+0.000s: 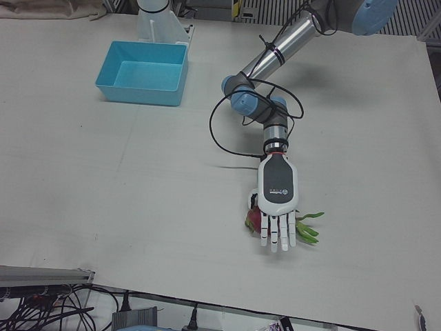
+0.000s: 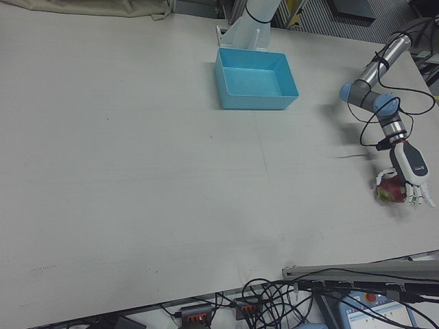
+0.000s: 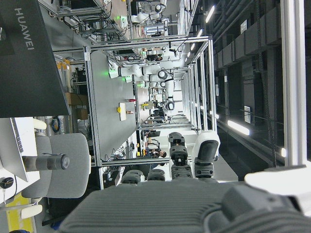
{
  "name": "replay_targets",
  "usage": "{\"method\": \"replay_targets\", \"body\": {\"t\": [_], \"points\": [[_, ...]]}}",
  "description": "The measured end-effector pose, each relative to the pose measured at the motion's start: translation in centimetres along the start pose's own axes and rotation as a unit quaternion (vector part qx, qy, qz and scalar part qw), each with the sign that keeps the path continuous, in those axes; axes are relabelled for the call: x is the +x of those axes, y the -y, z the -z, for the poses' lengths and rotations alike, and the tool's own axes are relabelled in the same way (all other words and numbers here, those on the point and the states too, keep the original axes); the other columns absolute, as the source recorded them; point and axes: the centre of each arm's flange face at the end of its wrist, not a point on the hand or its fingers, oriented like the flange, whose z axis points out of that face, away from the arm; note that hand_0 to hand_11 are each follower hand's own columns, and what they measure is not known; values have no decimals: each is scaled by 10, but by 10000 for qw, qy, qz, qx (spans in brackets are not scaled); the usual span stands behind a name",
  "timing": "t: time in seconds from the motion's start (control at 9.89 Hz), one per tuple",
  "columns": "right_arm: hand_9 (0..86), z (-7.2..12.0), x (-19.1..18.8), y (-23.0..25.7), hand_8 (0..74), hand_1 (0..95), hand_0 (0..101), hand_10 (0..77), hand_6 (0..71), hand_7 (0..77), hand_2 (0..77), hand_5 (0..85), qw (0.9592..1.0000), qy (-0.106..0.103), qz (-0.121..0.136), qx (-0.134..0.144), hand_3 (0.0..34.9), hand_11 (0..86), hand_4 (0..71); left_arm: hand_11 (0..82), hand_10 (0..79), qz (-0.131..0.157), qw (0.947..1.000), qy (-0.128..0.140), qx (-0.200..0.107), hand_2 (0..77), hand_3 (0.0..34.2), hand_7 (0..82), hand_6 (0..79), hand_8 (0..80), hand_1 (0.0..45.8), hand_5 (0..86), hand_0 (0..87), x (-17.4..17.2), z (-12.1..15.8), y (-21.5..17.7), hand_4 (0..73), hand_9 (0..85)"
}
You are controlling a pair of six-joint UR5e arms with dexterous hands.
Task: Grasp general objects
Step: 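Close the left hand's fingers around the dragon fruit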
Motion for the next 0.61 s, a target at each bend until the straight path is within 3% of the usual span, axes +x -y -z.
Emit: {"method": "replay_targets", "body": {"t": [0.1, 0.3, 0.4, 0.51, 0.61], "points": [[16, 0, 0, 0, 0, 60, 0, 0, 0, 0, 16, 742, 10000, 0, 0, 0, 0, 11, 0, 5, 147, -14, 10000, -2, 1, 600, 0, 278, 125, 22, 0, 224, 467, -2, -1, 0, 185, 5], [11, 0, 0, 0, 0, 60, 0, 0, 0, 0, 16, 742, 10000, 0, 0, 0, 0, 11, 0, 49, 147, -41, 10000, -8, 0, 611, 0, 344, 180, 120, 0, 235, 443, -6, -1, -1, 213, 11], [11, 0, 0, 0, 0, 60, 2, 0, 0, 0, 16, 742, 10000, 0, 0, 0, 0, 11, 0, 175, 147, -59, 10000, -17, -1, 644, 1, 393, 229, 180, 0, 240, 429, -7, -2, -2, 256, 55], [11, 0, 0, 0, 0, 60, 2, 0, 0, 0, 16, 742, 10000, 0, 0, 0, 0, 11, 0, 295, 147, -70, 10000, -24, -1, 633, 0, 442, 284, 262, 0, 267, 411, -7, -2, -2, 300, 169], [11, 0, 0, 0, 0, 60, 1, 0, 0, 0, 16, 742, 10000, 0, 0, 0, 0, 11, 0, 295, 147, -69, 10000, -34, -3, 633, 0, 442, 284, 262, 0, 267, 411, -8, -3, -3, 300, 169]]}}
